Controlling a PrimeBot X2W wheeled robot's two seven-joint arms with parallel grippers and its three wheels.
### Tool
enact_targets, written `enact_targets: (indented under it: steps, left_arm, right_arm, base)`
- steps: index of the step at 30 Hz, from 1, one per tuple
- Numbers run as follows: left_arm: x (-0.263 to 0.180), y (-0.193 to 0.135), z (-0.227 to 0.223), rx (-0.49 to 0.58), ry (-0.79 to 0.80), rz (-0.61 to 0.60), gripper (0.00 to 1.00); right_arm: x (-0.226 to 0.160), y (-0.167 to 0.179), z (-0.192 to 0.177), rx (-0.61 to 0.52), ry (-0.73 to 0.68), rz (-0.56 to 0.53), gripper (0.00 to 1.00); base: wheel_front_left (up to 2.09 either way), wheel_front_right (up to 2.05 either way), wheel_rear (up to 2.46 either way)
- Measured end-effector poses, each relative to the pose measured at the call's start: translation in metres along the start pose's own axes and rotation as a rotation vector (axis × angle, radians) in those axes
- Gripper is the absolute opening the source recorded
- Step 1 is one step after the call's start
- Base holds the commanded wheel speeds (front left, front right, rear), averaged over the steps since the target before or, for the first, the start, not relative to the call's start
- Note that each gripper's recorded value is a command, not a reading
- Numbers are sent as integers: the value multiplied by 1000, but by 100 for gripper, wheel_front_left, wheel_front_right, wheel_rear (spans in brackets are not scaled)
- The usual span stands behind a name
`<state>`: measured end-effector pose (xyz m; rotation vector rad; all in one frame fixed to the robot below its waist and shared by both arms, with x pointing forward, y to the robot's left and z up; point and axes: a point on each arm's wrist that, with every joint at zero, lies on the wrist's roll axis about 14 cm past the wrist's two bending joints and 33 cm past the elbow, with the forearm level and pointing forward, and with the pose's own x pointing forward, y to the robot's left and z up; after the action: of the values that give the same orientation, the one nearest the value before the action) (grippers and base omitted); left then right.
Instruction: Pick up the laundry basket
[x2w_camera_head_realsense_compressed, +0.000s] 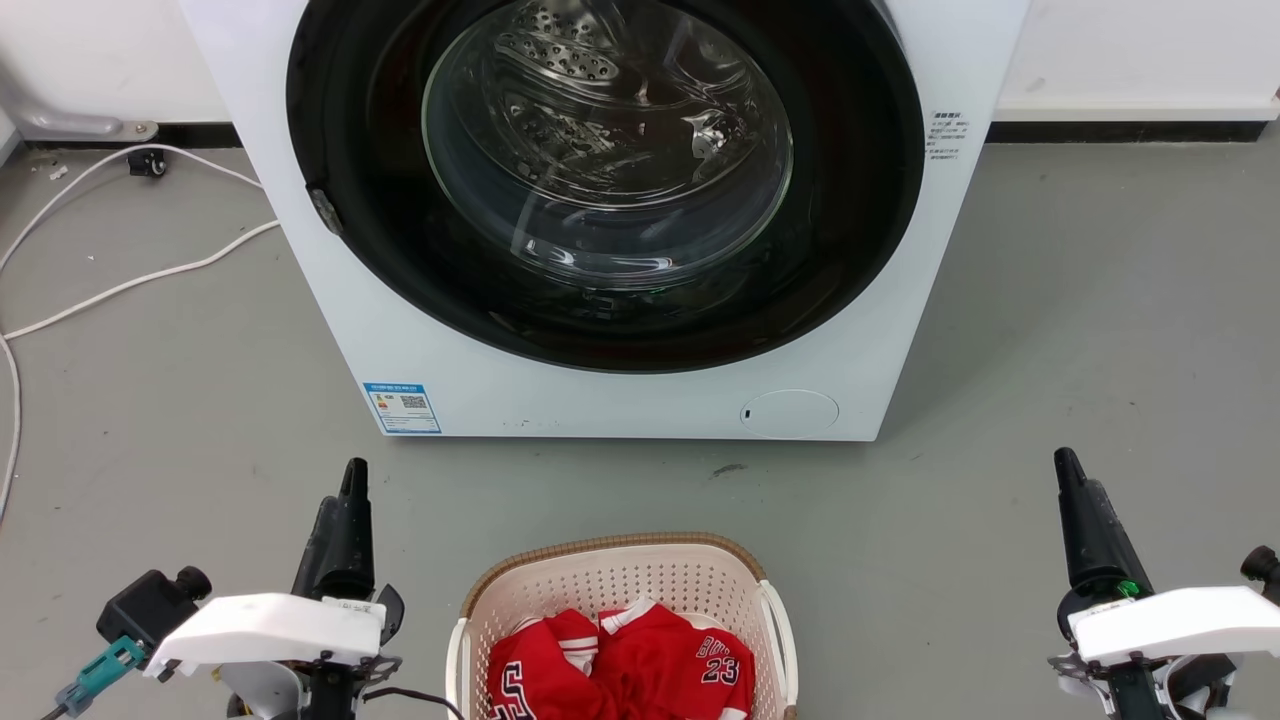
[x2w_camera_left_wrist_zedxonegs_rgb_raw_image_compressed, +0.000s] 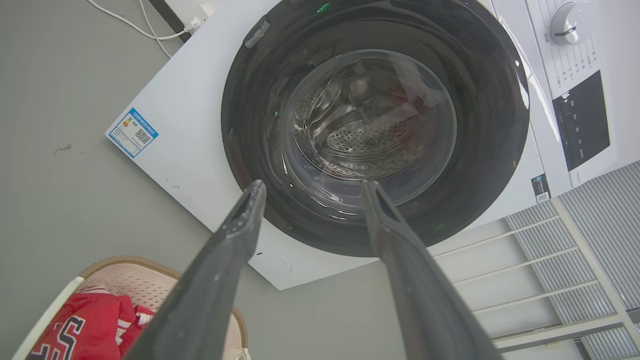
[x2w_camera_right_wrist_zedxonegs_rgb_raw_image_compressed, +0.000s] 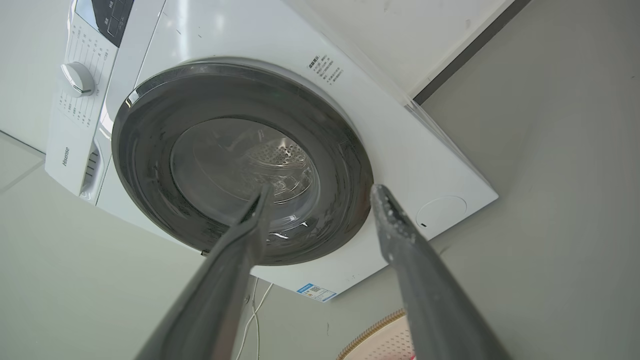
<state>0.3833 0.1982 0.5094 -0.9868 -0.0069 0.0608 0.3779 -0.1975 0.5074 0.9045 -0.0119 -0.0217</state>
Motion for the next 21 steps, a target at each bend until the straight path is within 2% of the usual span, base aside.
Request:
enact_targets:
  steps: [21]
  left_arm:
    - [-4, -8, 7, 301, -55, -32, 100]
  right_arm:
    - [-5, 10, -3, -336, -15, 44, 100]
  base:
    - [0, 0, 0]
